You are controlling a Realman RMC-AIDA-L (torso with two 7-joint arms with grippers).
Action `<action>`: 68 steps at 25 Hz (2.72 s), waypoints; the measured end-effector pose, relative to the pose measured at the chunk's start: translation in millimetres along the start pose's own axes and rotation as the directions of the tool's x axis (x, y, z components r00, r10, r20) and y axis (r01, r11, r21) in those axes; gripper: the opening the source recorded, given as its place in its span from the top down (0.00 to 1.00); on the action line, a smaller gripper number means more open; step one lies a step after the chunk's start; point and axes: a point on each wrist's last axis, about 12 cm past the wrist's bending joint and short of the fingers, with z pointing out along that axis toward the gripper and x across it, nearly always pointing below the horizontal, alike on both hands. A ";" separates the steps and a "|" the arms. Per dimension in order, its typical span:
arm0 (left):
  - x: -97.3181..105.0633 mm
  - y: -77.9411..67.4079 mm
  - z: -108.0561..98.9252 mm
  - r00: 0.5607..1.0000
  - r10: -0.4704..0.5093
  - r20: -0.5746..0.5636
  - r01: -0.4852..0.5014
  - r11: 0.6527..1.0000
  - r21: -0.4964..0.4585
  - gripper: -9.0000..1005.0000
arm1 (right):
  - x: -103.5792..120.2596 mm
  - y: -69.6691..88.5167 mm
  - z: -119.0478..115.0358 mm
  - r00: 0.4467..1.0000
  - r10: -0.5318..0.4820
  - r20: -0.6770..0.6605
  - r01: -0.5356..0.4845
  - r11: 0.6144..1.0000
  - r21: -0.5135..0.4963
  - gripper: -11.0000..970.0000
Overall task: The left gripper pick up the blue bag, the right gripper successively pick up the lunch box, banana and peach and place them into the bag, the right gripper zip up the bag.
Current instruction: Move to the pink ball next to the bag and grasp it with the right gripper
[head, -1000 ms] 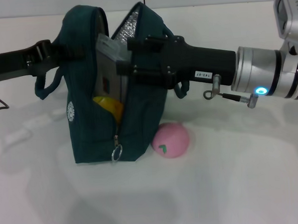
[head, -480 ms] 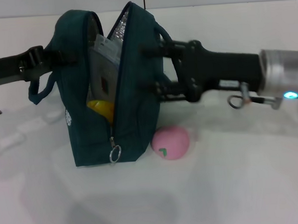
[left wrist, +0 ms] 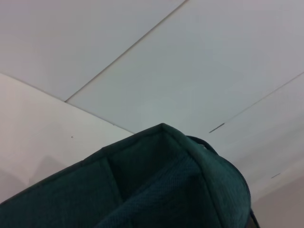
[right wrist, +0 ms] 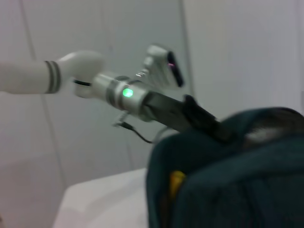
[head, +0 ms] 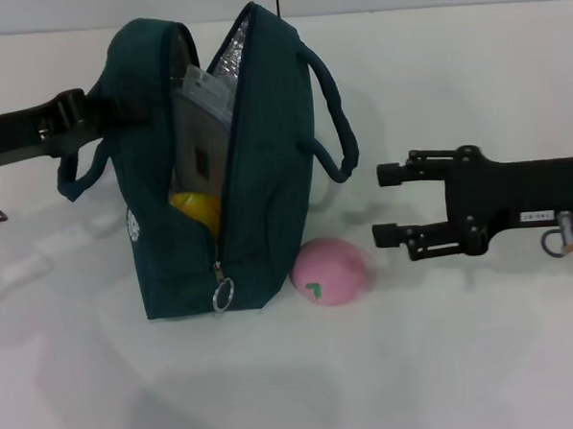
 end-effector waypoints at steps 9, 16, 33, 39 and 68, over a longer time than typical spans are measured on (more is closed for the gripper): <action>-1.2 -1.9 3.0 1.000 0.004 -0.001 -0.004 1.000 0.008 0.96 | 17.5 -0.5 16.7 0.998 0.039 -0.054 -0.035 0.996 0.080 0.20; -1.0 -3.5 6.6 1.000 0.007 -0.008 -0.007 1.000 0.016 0.95 | 24.9 3.2 43.9 0.986 0.025 -0.164 -0.019 0.999 0.042 0.20; 0.9 -3.4 7.6 1.000 0.000 -0.008 0.001 1.000 0.019 0.96 | 27.1 -3.1 50.6 0.976 0.004 -0.217 0.015 0.997 0.082 0.20; 2.3 -4.1 9.6 1.000 -0.005 -0.008 0.005 1.000 0.024 0.96 | 28.2 -3.2 52.1 0.975 0.003 -0.223 0.017 0.996 0.088 0.20; 2.6 -3.8 11.4 1.000 -0.011 -0.005 0.011 0.999 0.031 0.95 | 26.7 0.6 73.8 0.970 0.000 -0.244 0.015 0.998 0.060 0.21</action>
